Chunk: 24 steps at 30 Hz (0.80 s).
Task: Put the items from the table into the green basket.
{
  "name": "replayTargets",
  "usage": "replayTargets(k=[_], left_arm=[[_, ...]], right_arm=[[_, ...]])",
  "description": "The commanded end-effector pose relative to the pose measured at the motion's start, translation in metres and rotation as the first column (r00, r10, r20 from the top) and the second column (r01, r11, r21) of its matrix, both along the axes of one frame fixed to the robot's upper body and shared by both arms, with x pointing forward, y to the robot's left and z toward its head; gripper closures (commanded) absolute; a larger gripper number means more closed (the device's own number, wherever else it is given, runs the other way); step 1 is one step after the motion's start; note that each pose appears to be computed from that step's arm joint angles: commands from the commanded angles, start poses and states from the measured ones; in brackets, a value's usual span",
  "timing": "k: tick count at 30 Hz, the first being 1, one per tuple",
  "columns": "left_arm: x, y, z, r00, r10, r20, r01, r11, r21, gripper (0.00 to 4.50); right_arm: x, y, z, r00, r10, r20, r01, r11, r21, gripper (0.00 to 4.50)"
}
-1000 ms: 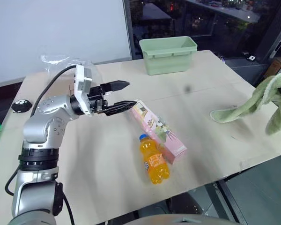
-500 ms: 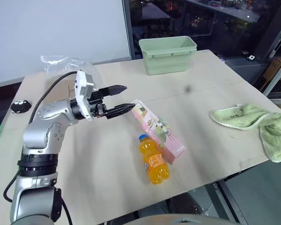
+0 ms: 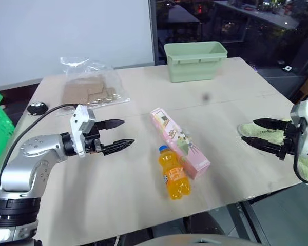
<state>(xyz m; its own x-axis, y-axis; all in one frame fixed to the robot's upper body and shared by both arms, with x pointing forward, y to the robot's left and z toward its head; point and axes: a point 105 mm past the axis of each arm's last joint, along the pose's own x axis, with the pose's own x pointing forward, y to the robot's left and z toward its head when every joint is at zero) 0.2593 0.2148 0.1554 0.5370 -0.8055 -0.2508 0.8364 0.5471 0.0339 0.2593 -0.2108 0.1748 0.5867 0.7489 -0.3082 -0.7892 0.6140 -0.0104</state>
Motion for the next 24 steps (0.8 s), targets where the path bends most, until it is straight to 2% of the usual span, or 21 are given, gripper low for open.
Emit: replayTargets(k=[1, 6, 8, 11, 17, 21, 24], left_arm=[[-0.014, 0.000, 0.014, 1.000, -0.009, 0.023, 0.008, 1.000, 0.005, 0.00], [-0.028, -0.015, 0.004, 0.999, -0.037, -0.032, 0.037, 0.999, 0.002, 0.00], [-0.035, -0.026, -0.002, 0.996, -0.056, -0.065, 0.056, 0.998, -0.010, 0.00], [-0.036, -0.040, -0.014, 0.993, 0.000, -0.118, -0.003, 0.999, -0.032, 0.00], [-0.050, -0.084, -0.019, 0.976, -0.027, -0.217, -0.009, 0.987, -0.163, 0.00], [-0.040, -0.104, -0.033, 0.960, 0.033, -0.278, -0.055, 0.996, -0.072, 0.00], [-0.035, -0.115, -0.033, 0.962, 0.021, -0.274, -0.038, 0.998, -0.055, 0.00]], right_arm=[[-0.004, 0.016, 0.002, 0.998, 0.060, 0.010, -0.061, 0.998, 0.022, 0.02], [-0.001, 0.025, 0.007, 0.996, 0.082, 0.031, -0.083, 0.995, 0.048, 0.02], [-0.005, 0.025, 0.011, 0.993, 0.115, 0.037, -0.117, 0.991, 0.063, 0.02], [-0.017, 0.021, 0.015, 0.986, 0.164, 0.022, -0.165, 0.984, 0.062, 0.02], [-0.024, 0.007, 0.017, 0.986, 0.163, 0.030, -0.164, 0.986, 0.029, 0.02], [-0.024, 0.002, 0.019, 0.990, 0.135, 0.047, -0.136, 0.990, 0.020, 0.02], [-0.027, 0.004, 0.019, 0.989, 0.140, 0.053, -0.141, 0.990, 0.019, 0.02]])
